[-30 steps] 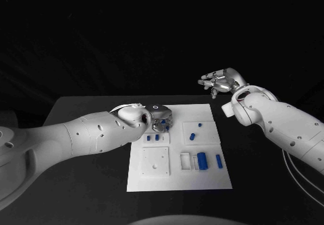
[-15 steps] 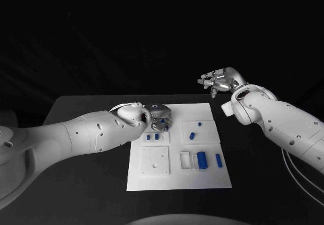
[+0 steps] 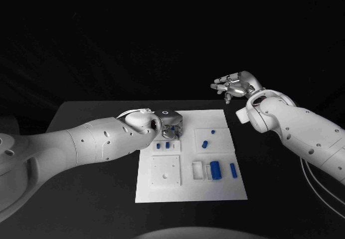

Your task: Assemble the parts on the task board

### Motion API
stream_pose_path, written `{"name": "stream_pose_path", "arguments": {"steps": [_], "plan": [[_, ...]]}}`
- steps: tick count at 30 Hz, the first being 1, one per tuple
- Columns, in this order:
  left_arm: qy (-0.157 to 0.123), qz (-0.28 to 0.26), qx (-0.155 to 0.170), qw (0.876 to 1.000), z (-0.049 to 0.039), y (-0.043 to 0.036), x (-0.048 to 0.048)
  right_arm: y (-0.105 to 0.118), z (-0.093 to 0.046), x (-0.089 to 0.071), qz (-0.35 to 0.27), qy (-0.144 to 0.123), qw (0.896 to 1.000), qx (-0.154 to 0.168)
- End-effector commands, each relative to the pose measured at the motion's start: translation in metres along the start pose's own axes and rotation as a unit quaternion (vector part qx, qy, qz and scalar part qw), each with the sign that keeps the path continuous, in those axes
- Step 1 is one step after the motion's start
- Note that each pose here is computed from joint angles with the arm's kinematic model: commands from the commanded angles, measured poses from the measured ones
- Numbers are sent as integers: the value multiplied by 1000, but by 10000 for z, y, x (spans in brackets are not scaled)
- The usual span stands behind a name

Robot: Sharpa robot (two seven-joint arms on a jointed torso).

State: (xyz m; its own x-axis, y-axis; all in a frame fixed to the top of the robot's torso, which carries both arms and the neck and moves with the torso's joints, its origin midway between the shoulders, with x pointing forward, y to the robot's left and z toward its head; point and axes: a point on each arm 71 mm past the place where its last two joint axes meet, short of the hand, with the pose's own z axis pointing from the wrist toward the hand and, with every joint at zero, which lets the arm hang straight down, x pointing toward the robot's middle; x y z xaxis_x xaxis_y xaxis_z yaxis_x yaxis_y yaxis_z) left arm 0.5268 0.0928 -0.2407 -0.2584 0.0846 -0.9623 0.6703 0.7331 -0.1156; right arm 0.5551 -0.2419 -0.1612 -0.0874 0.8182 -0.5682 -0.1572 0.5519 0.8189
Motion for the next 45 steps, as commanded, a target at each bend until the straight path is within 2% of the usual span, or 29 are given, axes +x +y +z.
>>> {"name": "stream_pose_path", "arguments": {"steps": [1,6,13,22,32,39,45], "plan": [[1,-3,6,1000,-9,-20,39,10,0,16,-2,7,1000,-5],[-9,-6,6,1000,-44,6,35,11,1,18,-2,7,1000,-5],[-23,-24,6,999,-154,55,-2,4,-1,9,-3,6,1000,-5],[-46,-62,0,997,-379,136,-126,-14,-10,-24,-5,4,1000,-3],[-42,-73,-14,996,-565,252,-142,-33,-13,-45,-6,3,1000,-1],[-35,-73,-27,996,-612,354,-129,-37,-12,-45,-7,3,1000,0],[-31,-74,-31,996,-610,414,-122,-36,-12,-42,-6,3,1000,0]]}}
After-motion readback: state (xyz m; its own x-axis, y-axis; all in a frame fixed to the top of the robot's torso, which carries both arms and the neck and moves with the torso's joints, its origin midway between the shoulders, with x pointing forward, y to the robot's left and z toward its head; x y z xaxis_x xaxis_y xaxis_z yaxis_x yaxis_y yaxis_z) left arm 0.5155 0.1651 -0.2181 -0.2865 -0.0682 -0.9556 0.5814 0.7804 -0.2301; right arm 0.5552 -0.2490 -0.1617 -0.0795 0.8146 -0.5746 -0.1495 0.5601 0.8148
